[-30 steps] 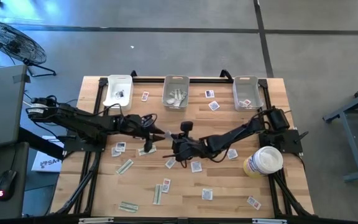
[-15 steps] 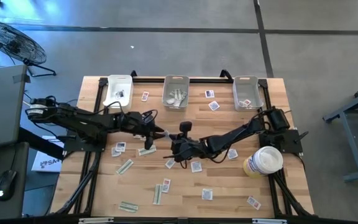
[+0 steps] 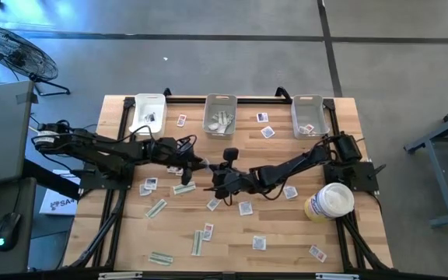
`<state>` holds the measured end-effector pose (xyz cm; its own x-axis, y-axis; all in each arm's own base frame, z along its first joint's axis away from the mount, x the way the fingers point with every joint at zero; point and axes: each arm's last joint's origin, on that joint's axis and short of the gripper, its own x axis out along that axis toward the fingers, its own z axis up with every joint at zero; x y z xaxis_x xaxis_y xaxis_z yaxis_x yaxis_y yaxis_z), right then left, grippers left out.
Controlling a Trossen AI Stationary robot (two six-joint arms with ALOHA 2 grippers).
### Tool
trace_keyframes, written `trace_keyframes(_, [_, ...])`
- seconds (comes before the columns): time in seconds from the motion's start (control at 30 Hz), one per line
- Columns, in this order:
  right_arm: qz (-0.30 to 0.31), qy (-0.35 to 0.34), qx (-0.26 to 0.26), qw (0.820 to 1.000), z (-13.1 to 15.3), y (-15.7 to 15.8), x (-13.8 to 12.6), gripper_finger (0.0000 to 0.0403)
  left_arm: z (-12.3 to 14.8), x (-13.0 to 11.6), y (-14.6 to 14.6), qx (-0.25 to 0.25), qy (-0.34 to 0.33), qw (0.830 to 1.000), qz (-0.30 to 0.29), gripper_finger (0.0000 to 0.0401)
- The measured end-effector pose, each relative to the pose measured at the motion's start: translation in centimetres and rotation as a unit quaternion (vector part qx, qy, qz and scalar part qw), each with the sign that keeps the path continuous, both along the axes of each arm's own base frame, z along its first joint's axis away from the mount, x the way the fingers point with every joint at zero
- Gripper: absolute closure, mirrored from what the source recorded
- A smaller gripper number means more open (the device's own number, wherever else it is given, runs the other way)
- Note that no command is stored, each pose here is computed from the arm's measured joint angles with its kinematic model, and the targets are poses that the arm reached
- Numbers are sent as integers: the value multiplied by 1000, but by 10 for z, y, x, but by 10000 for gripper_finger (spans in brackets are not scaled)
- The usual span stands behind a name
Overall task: Pick & Place First Aid Supplies
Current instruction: Put the blue pad into the white bin
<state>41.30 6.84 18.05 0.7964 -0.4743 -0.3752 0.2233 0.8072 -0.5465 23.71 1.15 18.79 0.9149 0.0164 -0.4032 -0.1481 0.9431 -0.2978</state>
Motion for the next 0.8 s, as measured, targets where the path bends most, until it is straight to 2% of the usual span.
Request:
trace_keyframes(0.07, [0, 0, 0, 1000, 0, 0, 0, 391, 0, 0, 0, 6, 0, 1000, 1, 383])
trace_keyframes(0.1, [-3, 0, -2, 1000, 0, 0, 0, 388, 0, 0, 0, 8, 0, 1000, 1, 391])
trace_keyframes(0.23, [-23, -8, -14, 1000, 2, 2, -1, 371, -3, -1, 2, 25, 17, 999, 21, 396])
trace_keyframes(0.37, [-23, -10, -34, 999, 10, 9, -5, 332, -6, -6, 3, 43, 51, 997, 50, 398])
trace_keyframes(0.5, [-25, -29, -21, 999, 22, 12, -9, 284, 11, -8, 6, 71, 111, 988, 80, 399])
trace_keyframes(0.6, [-30, -43, -3, 999, 25, 12, -9, 258, 35, -13, 10, 111, 180, 969, 132, 400])
trace_keyframes(0.7, [-36, -45, 9, 998, 24, 11, -10, 244, 61, -21, 14, 151, 246, 940, 181, 400])
trace_keyframes(0.8, [-43, -34, 17, 998, 21, 12, -12, 241, 79, -36, 29, 168, 319, 892, 273, 400])
